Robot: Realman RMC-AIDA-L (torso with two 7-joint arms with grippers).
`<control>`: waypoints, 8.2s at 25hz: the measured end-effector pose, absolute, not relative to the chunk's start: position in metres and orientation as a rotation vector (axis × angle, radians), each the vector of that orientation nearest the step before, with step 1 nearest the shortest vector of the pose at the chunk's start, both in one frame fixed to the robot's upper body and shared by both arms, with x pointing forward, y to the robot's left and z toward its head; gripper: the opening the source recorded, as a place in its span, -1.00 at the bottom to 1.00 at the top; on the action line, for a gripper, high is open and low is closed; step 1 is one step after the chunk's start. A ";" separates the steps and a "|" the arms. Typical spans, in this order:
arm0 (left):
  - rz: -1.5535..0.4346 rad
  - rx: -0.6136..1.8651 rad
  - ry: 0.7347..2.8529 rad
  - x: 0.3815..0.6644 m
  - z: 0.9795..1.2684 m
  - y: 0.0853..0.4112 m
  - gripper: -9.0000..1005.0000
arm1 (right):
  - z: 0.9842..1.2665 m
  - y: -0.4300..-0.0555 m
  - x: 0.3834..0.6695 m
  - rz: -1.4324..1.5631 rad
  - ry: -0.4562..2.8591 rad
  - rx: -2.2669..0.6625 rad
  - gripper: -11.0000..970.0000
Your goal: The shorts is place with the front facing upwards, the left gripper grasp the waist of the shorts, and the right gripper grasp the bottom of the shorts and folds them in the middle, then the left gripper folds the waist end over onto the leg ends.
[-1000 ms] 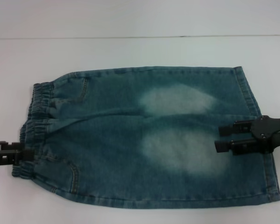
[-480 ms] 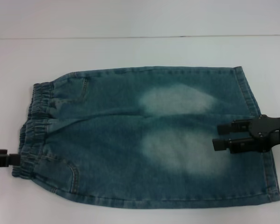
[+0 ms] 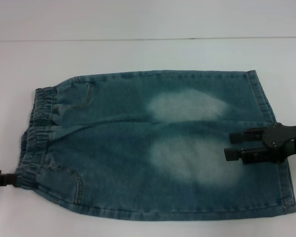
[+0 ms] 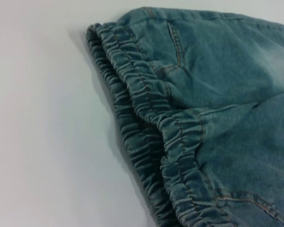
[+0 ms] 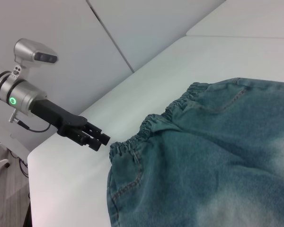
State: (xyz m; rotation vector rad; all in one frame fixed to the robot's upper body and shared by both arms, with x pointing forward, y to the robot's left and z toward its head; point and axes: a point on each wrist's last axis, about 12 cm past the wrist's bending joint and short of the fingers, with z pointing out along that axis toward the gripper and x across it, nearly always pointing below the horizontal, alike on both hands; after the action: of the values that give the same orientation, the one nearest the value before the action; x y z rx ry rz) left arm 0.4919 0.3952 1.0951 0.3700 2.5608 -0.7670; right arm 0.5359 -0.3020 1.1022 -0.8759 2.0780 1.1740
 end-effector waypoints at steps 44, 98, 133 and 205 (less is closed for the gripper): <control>-0.803 0.502 2.547 0.509 1.096 0.361 -0.93 | 1.104 -0.308 0.540 1.176 2.109 -0.827 0.57; -0.873 0.483 2.435 0.542 1.116 0.350 -0.94 | 1.109 -0.308 0.554 0.826 2.732 -1.277 0.45; -0.803 0.280 2.445 0.564 1.134 0.362 -0.94 | 1.122 -0.338 0.577 0.899 2.409 -0.756 -0.86; -0.811 0.197 2.198 0.553 1.133 0.371 0.83 | 1.126 -0.299 0.561 1.156 1.742 -0.739 0.98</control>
State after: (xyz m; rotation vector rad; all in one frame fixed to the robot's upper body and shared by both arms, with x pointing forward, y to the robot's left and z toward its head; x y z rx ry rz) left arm 0.5527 0.3711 1.1330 0.1969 2.1985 -0.8114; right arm 0.5606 -0.2992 1.1259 -0.7387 1.7419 1.1562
